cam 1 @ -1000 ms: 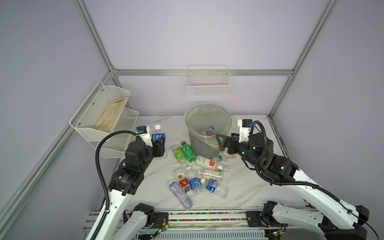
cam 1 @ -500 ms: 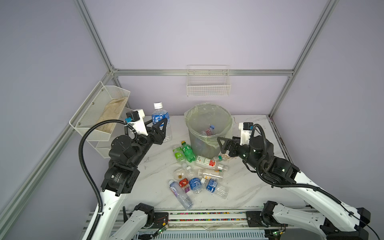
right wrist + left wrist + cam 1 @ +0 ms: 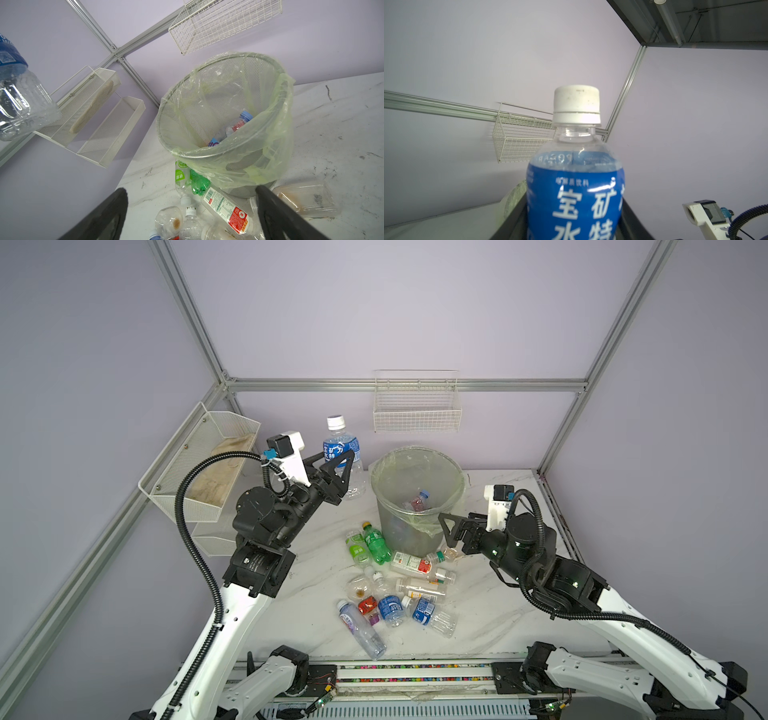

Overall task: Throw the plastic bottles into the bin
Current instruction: 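Raise the blue-label bottle with the left gripper and carry it over the bin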

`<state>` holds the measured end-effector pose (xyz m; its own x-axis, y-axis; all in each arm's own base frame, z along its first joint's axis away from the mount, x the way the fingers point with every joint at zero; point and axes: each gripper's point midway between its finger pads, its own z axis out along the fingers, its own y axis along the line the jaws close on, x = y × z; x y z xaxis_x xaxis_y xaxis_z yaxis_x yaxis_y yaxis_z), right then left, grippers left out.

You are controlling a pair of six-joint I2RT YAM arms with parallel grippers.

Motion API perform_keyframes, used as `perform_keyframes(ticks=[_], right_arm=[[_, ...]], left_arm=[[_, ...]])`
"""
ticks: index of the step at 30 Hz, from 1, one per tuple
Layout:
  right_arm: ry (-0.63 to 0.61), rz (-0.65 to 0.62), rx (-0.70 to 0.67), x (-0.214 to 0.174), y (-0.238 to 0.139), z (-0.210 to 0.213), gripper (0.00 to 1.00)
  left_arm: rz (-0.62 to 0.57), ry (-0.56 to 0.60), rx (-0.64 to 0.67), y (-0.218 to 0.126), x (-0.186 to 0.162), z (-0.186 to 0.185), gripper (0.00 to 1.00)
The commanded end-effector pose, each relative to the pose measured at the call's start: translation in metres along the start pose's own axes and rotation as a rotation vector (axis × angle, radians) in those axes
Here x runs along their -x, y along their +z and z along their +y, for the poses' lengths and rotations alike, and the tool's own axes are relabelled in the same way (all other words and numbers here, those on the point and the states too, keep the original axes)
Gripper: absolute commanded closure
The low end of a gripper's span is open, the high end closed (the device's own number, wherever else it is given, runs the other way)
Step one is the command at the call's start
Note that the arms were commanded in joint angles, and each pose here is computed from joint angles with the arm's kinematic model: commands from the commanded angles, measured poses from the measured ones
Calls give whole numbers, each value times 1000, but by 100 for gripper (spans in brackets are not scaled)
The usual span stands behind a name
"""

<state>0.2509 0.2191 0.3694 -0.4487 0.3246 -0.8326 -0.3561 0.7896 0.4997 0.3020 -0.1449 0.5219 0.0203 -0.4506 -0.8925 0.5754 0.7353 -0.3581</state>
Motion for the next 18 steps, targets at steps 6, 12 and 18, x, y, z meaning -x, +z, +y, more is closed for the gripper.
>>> perform_keyframes(ticks=[6, 12, 18], right_arm=[[-10, 18, -53, -7, -2, -13, 2], [-17, 12, -63, -6, -7, -16, 2], [-24, 6, -74, -5, -11, -19, 2]], left_arm=[[-145, 54, -172, 20, 49, -62, 85], [-121, 85, -206, 44, 29, -81, 85], [-75, 112, -225, 70, 3, -92, 85]])
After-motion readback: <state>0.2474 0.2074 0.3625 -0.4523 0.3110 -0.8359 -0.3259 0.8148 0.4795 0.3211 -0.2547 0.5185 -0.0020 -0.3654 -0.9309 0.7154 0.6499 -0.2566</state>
